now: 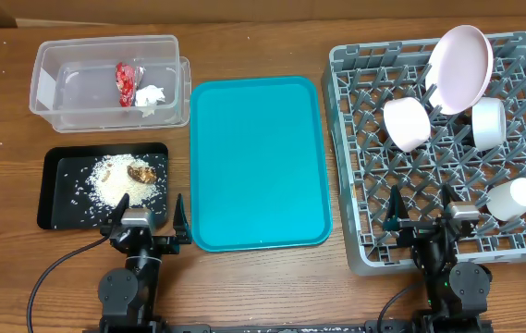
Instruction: Sort waste into correct bins and load items into the dishwasher
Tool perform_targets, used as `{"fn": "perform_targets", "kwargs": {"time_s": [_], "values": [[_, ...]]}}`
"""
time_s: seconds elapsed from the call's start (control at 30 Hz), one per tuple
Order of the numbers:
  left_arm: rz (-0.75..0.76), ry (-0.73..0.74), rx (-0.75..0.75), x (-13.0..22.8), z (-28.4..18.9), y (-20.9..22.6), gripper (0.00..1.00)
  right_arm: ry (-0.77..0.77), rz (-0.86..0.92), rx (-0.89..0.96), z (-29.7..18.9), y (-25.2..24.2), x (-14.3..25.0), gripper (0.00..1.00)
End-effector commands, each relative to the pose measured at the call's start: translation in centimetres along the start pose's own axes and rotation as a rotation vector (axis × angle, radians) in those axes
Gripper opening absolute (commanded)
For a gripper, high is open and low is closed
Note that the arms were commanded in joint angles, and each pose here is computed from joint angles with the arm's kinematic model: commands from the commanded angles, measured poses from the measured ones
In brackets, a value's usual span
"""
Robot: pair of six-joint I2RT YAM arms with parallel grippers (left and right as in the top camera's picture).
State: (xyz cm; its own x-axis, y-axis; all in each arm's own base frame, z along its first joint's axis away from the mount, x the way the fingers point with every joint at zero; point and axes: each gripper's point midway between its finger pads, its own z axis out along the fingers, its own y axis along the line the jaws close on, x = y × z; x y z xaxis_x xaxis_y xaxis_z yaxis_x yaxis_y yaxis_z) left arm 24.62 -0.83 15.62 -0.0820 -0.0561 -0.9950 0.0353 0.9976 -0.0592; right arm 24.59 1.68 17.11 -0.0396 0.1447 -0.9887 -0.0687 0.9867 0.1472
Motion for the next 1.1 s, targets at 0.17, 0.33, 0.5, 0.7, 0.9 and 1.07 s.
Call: {"fn": "perform_targets", "kwargs": {"time_s": [0.17, 0.33, 0.5, 0.7, 0.9, 1.07], "values": [[-0.02, -0.005, 0.023, -0.03, -0.03, -0.39, 1.0, -0.006, -0.006, -0.001, 0.01, 0.02, 0.14, 1.0], [-0.02, -0.005, 0.022, -0.01, -0.03, -0.38, 1.0, -0.006, -0.006, -0.001, 0.01, 0.03, 0.14, 1.0], [-0.02, -0.005, 0.022, -0.01, -0.03, -0.39, 1.0, -0.006, -0.006, -0.001, 0.01, 0.02, 0.14, 1.0], [-0.02, -0.005, 0.022, -0.01, -0.03, -0.38, 1.0, -0.006, -0.006, -0.001, 0.01, 0.02, 0.14, 1.0], [-0.02, -0.005, 0.022, -0.01, -0.03, -0.39, 1.0, -0.006, -0.006, -0.001, 0.01, 0.02, 0.14, 1.0], [-0.02, -0.005, 0.022, -0.01, -0.03, -0.38, 1.0, -0.006, -0.006, -0.001, 0.01, 0.03, 0.14, 1.0]]}}
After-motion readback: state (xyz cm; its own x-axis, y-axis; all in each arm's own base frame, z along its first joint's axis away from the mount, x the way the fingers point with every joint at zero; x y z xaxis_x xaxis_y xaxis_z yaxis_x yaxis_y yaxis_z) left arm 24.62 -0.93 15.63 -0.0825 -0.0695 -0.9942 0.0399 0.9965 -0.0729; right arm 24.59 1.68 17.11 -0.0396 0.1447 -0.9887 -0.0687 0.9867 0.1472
